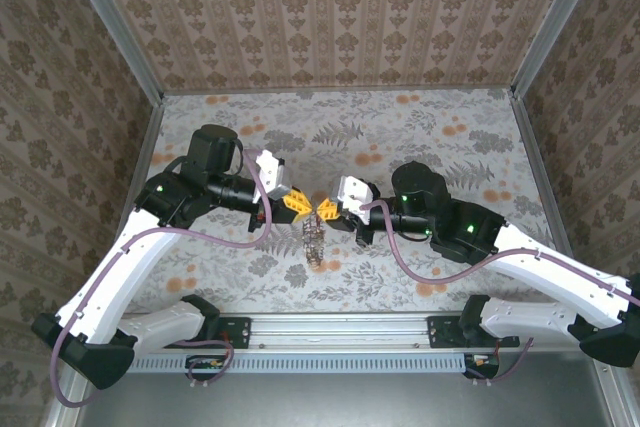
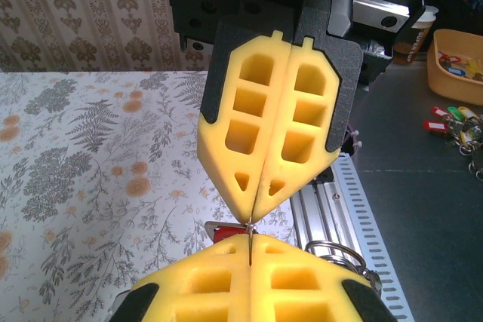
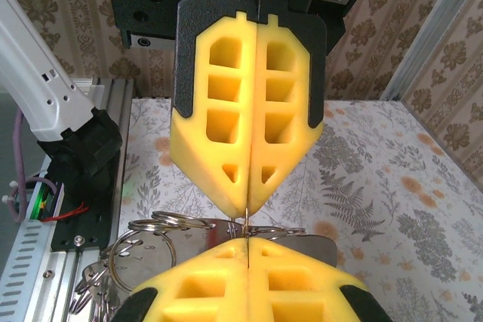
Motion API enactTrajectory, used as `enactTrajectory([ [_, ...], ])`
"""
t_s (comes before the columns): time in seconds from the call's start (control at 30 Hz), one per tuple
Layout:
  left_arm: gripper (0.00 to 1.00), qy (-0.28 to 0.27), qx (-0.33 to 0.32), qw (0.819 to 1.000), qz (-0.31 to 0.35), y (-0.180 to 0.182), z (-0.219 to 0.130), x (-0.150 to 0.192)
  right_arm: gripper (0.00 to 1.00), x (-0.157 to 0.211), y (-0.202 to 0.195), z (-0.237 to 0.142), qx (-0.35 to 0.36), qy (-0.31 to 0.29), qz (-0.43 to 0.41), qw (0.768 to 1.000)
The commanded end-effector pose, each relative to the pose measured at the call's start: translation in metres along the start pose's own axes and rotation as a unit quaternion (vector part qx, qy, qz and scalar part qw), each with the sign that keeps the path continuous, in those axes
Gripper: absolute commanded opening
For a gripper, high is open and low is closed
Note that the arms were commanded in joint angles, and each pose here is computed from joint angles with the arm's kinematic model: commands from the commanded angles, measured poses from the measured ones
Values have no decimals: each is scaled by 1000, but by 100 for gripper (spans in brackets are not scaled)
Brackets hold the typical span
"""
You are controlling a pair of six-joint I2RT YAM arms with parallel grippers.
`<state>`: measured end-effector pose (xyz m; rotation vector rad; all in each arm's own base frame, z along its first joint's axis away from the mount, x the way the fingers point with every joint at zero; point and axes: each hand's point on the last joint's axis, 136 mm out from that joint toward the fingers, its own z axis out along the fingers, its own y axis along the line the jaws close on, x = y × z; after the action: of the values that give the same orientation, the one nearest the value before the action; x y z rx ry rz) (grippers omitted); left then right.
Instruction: Put the keys on the keyring
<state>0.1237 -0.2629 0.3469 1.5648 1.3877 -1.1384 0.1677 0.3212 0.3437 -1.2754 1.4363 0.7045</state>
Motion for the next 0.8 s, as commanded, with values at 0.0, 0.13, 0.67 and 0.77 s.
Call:
enactTrajectory([
  [0.0, 0, -2, 1, 1000, 16, -1, 0, -2, 0, -29, 2, -6, -10, -41, -10, 999],
  [0.13, 0, -1, 1, 1000, 15, -1, 1, -2, 0, -30, 3, -6, -12, -43, -10, 999],
  [0.67, 0, 1, -4, 1000, 12, 2, 2, 0, 0, -23, 9, -8, -25, -36, -10, 999],
  [0.77, 0, 2, -3, 1000, 17, 1, 2, 2, 0, -23, 13, -10, -34, -38, -12, 999],
])
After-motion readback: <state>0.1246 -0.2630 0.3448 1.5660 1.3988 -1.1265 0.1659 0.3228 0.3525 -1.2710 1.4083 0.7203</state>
